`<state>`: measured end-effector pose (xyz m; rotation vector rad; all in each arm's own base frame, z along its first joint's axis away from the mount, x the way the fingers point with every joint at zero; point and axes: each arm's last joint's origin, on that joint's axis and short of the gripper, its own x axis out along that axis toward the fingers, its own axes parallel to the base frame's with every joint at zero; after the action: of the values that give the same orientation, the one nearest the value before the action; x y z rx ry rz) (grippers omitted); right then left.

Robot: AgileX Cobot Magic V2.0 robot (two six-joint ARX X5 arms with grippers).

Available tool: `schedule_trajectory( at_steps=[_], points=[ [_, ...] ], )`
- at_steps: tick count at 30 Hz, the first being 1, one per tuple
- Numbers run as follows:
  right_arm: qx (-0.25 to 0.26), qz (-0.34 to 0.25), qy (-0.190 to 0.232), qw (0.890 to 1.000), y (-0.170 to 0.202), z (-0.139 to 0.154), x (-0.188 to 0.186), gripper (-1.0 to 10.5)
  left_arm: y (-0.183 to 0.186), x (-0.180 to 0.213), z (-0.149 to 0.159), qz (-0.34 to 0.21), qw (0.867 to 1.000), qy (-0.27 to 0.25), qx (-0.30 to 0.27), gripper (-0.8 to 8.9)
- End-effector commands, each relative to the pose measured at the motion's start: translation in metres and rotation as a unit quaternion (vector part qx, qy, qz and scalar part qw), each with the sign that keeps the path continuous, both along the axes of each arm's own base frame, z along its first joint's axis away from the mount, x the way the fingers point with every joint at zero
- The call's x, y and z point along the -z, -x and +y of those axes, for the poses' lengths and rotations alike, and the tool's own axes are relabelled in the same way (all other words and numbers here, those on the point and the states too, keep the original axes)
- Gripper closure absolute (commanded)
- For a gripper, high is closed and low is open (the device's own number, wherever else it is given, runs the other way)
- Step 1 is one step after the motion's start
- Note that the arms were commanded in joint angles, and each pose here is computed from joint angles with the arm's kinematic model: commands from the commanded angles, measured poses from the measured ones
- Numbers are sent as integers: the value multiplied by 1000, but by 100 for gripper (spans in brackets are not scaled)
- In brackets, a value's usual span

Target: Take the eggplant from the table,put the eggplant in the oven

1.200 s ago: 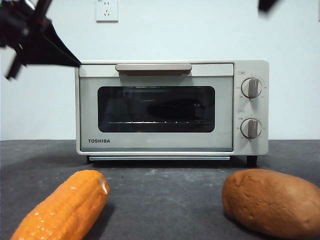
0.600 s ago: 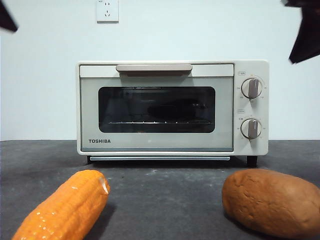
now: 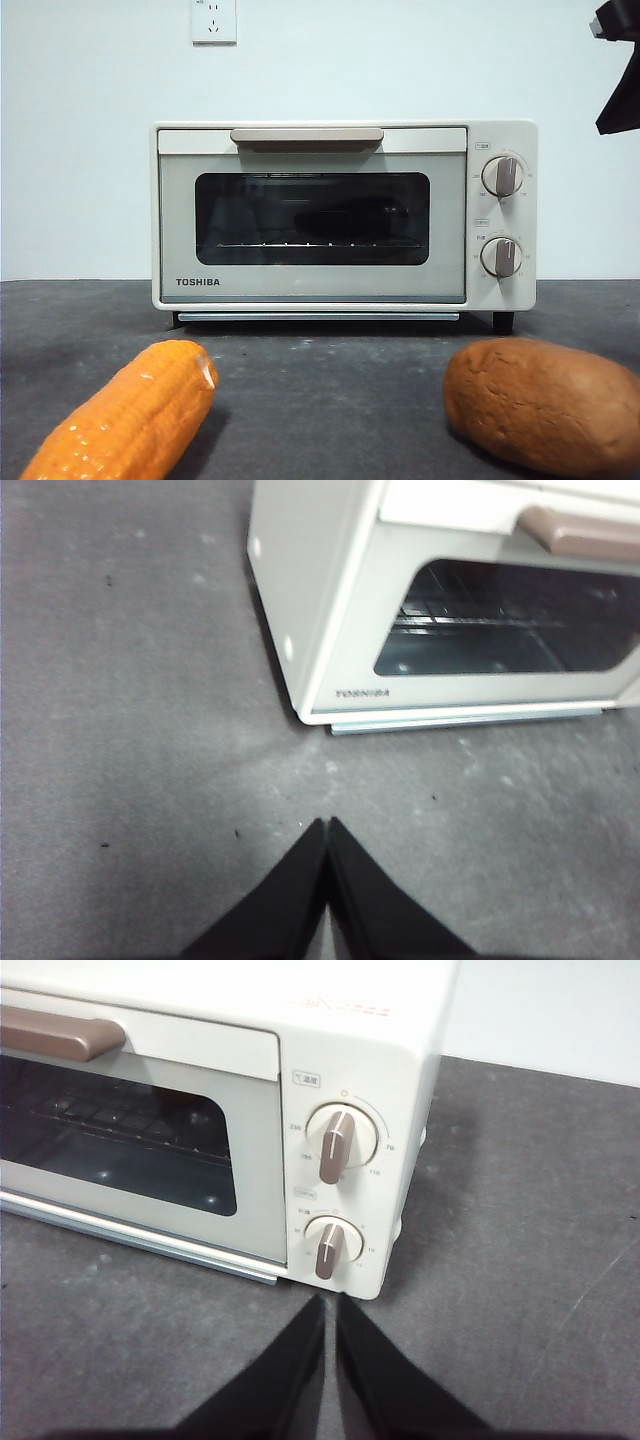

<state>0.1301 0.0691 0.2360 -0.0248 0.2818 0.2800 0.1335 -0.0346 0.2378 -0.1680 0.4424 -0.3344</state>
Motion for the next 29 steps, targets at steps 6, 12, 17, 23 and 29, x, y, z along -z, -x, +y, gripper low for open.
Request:
schedule_trajectory(
  at_steps=[6, 12, 17, 23, 29],
  points=[
    [1, -4, -5, 1000, 0, 1, -1, 942, -1, -4, -1, -7, 1000, 11, -3, 807],
    [1, -4, -5, 1000, 0, 1, -1, 942, -1, -5, -1, -7, 1000, 11, -3, 807],
    [1, -4, -6, 1000, 0, 1, -1, 942, 17, -14, 3, -57, 998, -1, 6, 807],
    [1, -4, -6, 1000, 0, 1, -1, 942, 47, -17, 13, -173, 984, -48, 2, 807],
    [1, -4, -6, 1000, 0, 1, -1, 942, 53, 14, 21, -211, 973, -71, -62, 807]
  ],
)
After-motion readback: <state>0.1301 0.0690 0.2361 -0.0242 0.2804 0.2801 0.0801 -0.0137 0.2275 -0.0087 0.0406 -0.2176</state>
